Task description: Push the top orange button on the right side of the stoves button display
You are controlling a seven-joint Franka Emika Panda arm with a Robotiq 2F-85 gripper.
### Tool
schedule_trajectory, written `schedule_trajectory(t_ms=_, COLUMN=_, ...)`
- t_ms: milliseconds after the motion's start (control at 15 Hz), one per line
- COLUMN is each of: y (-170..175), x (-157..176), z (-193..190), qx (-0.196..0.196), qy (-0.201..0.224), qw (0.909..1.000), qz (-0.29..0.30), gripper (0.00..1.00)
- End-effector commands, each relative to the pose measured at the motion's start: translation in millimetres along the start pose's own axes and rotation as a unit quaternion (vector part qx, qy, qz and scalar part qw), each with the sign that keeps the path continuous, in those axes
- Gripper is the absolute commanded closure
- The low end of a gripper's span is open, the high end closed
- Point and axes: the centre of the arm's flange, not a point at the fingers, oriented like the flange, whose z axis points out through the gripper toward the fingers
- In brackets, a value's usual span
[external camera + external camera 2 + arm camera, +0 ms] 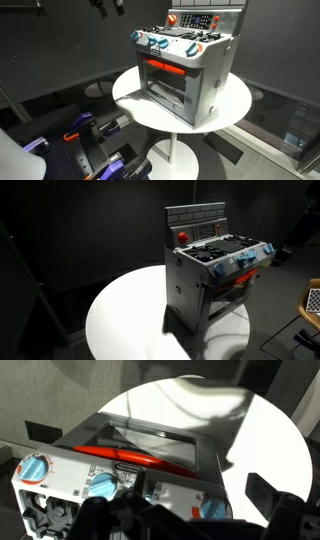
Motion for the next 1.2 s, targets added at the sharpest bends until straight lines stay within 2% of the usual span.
schedule_trajectory(t_ms=0, y=0, x=0, z=0, qx=0.000, qy=0.000, qw=1.0000, qz=0.000, gripper=0.00)
schedule_trajectory(t_ms=467, y=-2, x=10, z=-5, qx=-0.006, qy=0.013, qw=0.9999, qz=0.000, gripper=0.00)
schedule_trajectory(t_ms=800, y=2, x=37, z=-24, qx=-0.004, qy=0.044, qw=0.9990, qz=0.009, gripper=0.00)
schedule_trajectory(t_ms=1133, y=21, x=69, z=-34, qx=-0.014, qy=0.070, qw=0.9967, qz=0.039, gripper=0.00)
